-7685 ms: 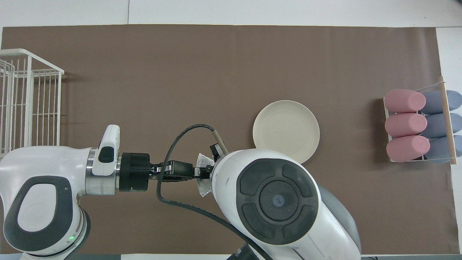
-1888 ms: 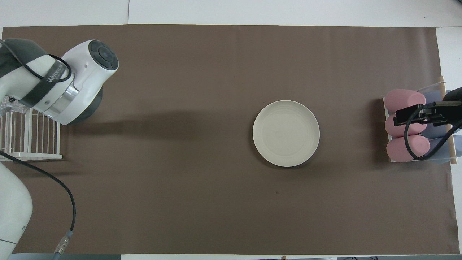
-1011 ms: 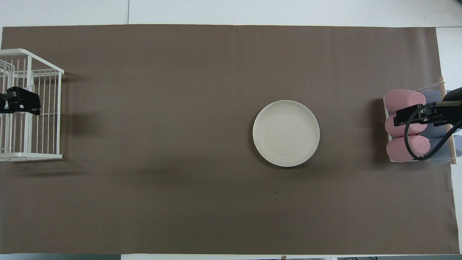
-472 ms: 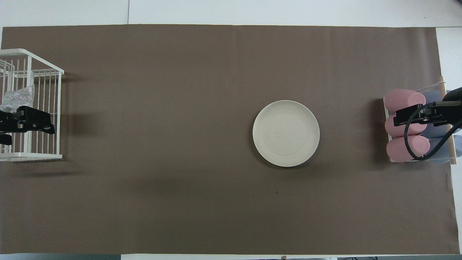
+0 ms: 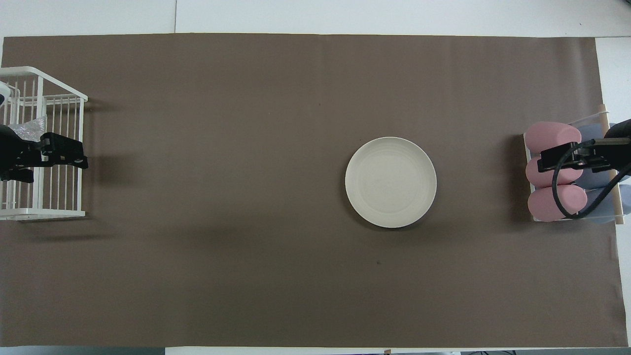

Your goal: Wipe plate with sponge

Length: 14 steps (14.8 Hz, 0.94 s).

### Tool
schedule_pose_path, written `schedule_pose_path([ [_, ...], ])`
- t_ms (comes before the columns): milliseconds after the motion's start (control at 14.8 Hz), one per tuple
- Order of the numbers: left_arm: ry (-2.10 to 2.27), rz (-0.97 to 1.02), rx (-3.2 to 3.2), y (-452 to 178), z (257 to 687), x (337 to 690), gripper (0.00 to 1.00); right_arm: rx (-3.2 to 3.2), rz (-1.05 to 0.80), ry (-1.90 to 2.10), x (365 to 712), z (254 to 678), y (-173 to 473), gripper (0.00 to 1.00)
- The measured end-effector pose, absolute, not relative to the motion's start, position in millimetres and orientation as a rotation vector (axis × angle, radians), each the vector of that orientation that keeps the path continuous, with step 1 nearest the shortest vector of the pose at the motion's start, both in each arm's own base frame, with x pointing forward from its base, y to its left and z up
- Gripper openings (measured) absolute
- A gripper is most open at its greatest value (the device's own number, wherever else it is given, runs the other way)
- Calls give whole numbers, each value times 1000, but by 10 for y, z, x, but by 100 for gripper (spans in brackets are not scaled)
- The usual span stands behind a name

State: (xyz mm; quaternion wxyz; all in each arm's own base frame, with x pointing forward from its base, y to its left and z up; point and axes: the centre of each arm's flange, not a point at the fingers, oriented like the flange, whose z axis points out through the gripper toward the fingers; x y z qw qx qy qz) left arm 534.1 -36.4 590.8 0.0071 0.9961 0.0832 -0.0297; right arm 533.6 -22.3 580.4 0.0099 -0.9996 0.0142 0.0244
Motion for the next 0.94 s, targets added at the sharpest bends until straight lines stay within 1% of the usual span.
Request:
schedule_pose_path([
  [135,248,-80,3113,-406,5945,5362,100,-3121,76,44,5336,5804,-223,100],
  [337,231,-139,3118,-457,6060,5298,100,-3121,76,44,5336,5804,-222,100],
  [607,215,-221,3116,-511,5934,5246,100,-3121,76,44,5336,5804,-222,100],
  [944,221,-223,3104,-501,5932,5248,100,-3121,76,57,5336,5804,-222,100],
])
